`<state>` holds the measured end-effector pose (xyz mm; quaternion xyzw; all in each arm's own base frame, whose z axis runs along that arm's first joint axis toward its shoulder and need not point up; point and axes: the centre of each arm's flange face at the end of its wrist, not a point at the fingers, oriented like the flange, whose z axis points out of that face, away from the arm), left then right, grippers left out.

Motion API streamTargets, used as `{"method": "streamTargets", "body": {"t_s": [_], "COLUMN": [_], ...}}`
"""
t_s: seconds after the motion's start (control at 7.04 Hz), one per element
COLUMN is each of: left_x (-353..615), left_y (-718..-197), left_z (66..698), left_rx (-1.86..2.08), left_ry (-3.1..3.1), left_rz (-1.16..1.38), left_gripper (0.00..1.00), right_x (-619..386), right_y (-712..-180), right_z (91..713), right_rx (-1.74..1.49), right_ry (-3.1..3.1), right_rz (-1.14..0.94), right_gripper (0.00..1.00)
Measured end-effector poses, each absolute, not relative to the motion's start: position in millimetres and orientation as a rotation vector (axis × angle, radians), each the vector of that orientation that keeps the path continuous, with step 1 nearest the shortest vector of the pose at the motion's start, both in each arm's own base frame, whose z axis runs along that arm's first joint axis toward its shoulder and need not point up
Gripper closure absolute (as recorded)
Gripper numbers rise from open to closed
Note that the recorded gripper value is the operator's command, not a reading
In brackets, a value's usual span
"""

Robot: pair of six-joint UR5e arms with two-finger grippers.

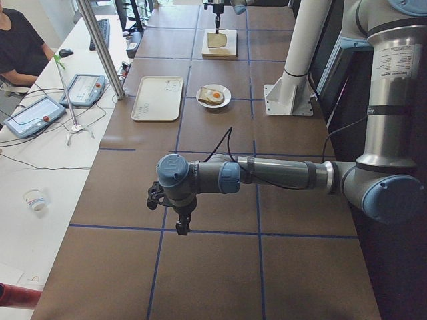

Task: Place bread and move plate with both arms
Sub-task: 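Lift the bread slice with the right gripper and carry it toward the plate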

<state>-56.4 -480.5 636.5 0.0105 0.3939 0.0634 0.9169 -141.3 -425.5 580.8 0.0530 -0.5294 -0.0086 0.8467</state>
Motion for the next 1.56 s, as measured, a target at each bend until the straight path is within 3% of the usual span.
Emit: {"method": "streamTargets", "body": {"t_s": [0.85,1.28,1.56], "left_x": [-56.5,-56.5,-56.5], "left_y": [-482.0,-483.8,-484.6], "left_z": [631.1,630.1,631.0], "left_rx": [0.032,0.033,0.032], "left_ry": [0.809,0.808,0.808], "left_rz": [0.134,0.134,0.134], "left_gripper": [0.00,0.00,0.00], "right_x": [-222.3,-369.5,-447.7], "right_y": [-504.7,-471.9,-424.5], "right_z": [379.7,269.6,236.4], "right_rx": [0.081,0.093,0.140], "right_ry": [-1.385,-1.492,-1.533], "right_rz": [0.100,0.184,0.222], "right_gripper": [1.00,1.00,1.00]}}
